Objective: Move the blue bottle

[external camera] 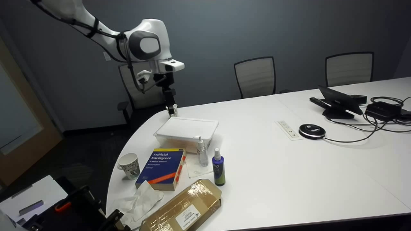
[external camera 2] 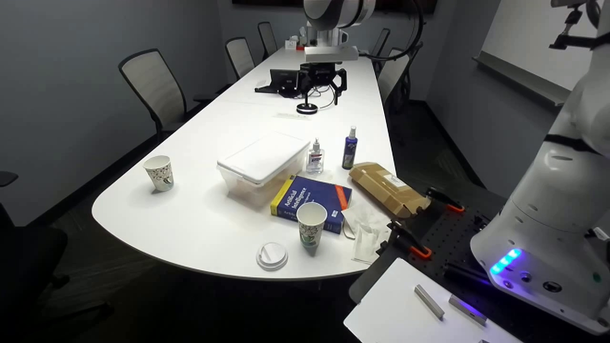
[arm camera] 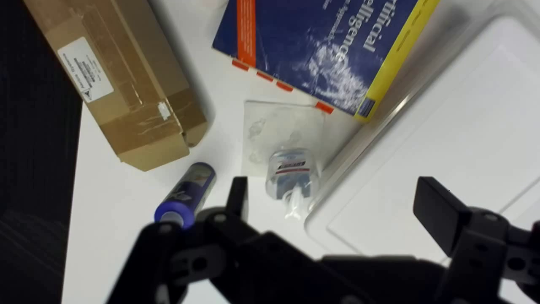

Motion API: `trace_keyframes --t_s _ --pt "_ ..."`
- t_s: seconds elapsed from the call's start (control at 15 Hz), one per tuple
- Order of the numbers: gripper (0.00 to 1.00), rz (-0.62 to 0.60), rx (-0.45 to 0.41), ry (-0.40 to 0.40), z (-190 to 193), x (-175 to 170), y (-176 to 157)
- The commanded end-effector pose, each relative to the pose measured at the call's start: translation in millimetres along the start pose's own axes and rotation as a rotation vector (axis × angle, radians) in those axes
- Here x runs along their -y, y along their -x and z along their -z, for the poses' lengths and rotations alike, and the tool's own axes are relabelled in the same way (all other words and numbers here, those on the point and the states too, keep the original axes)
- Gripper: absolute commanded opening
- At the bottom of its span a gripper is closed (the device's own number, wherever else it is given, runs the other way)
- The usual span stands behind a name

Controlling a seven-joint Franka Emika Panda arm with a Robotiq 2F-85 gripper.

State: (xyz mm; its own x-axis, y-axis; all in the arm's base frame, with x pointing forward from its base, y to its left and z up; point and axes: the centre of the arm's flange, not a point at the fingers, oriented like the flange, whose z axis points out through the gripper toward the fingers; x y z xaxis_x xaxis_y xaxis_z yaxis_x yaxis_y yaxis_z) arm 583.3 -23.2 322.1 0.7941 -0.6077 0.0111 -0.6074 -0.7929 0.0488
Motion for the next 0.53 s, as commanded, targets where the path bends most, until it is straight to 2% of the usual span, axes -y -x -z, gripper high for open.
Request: trace_keyframes --t_s 0.0,0.2,0.47 --pt "1.0 0.104 0.028 0.0 20.3 27.0 66.5" --pt "1.0 0.199 0.038 -0.016 21.5 51.8 103.0" --pt "1.0 0.26 0.051 -0.012 17.0 68.7 129.9"
